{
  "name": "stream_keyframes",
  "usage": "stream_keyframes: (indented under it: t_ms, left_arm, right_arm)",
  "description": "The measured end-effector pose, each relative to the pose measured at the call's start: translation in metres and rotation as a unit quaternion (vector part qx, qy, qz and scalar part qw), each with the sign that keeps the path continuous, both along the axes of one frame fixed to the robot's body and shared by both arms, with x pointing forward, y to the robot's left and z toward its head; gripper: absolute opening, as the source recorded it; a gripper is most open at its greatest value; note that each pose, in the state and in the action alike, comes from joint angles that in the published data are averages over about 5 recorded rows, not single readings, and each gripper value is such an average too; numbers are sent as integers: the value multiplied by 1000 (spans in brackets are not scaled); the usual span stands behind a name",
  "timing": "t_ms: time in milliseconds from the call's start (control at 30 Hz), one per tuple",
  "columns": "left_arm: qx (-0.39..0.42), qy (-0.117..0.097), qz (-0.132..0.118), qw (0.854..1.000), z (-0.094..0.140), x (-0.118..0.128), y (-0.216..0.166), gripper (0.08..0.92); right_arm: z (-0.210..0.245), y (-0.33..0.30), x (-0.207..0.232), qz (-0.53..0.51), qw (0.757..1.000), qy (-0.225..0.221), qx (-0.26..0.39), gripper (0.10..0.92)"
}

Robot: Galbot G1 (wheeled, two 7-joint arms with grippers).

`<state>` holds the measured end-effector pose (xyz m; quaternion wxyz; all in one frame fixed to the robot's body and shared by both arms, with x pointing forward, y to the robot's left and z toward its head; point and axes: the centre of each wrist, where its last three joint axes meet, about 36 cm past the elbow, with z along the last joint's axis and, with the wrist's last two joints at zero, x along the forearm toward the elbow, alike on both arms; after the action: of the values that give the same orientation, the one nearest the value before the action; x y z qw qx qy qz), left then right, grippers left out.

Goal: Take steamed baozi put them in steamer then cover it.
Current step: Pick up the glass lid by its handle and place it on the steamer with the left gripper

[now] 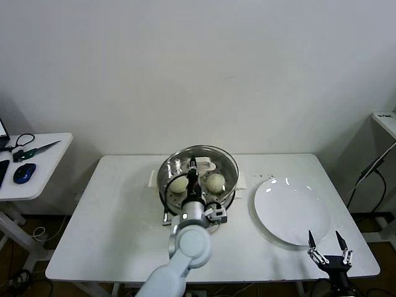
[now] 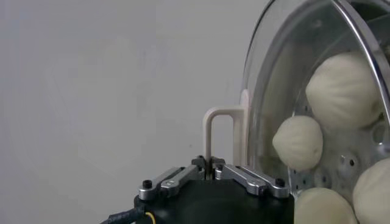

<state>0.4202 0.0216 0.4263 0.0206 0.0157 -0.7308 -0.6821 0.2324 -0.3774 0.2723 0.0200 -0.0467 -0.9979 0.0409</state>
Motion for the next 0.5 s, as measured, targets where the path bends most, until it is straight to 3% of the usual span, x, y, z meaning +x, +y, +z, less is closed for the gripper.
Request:
stream_keyframes:
  t_ms: [500]
  left_arm:
    - [34,3,9,999,-16,3,1,140]
  right_arm:
    - [2,2,0,-3,1000,-6,1,823]
